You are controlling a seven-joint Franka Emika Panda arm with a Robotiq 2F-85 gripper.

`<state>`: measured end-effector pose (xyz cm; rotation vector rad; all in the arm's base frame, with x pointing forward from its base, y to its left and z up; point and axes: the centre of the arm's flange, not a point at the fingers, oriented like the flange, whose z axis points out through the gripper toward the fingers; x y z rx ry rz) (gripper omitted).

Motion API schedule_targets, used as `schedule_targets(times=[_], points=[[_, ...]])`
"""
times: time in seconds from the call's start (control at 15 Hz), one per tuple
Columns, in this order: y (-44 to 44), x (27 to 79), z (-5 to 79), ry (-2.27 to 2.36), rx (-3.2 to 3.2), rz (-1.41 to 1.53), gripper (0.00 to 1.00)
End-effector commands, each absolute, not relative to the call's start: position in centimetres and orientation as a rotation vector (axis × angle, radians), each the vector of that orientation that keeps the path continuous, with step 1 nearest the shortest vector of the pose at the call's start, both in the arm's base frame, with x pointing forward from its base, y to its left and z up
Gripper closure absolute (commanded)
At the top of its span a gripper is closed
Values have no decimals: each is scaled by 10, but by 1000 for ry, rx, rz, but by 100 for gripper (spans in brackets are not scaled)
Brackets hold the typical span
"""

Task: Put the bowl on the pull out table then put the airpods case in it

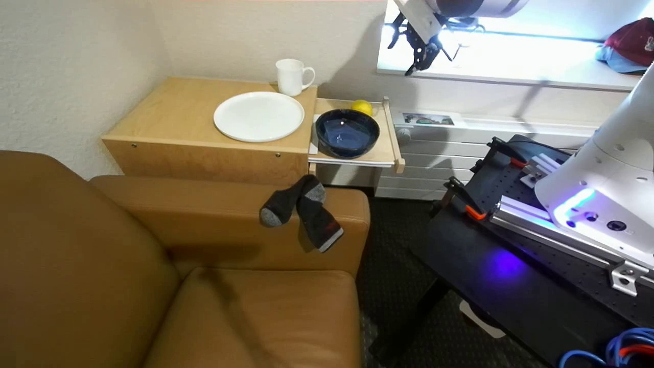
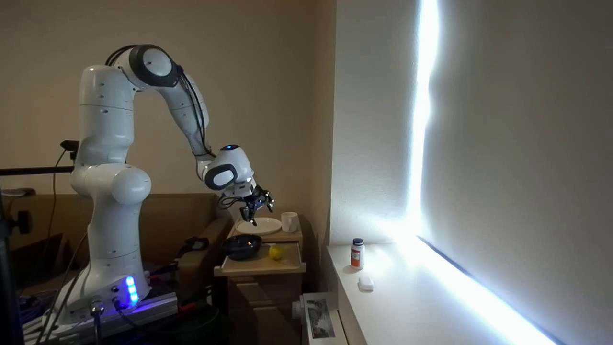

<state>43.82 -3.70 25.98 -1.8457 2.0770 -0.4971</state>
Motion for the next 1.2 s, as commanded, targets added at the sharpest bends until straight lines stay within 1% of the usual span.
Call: schedule_targets(times=[0.0, 0.07, 0.13, 0.2, 0.33, 0.4, 0.53, 0.6, 0.87, 1.0, 1.13], points=[[-125, 424, 215, 2321, -1674, -469, 0], [-141, 424, 211, 2387, -1607, -428, 0], [-105, 421, 235, 2304, -1687, -480, 0], [-117, 417, 231, 2333, -1672, -479, 0], [-115, 419, 231, 2324, -1680, -480, 0], [-113, 430, 218, 2374, -1701, -443, 0], [-159, 439, 188, 2537, -1561, -458, 0], [-198, 432, 178, 2587, -1497, -470, 0], [-306, 396, 164, 2806, -1201, -500, 0], [-364, 380, 167, 2901, -1038, -479, 0], [-373, 362, 199, 2908, -910, -350, 0]])
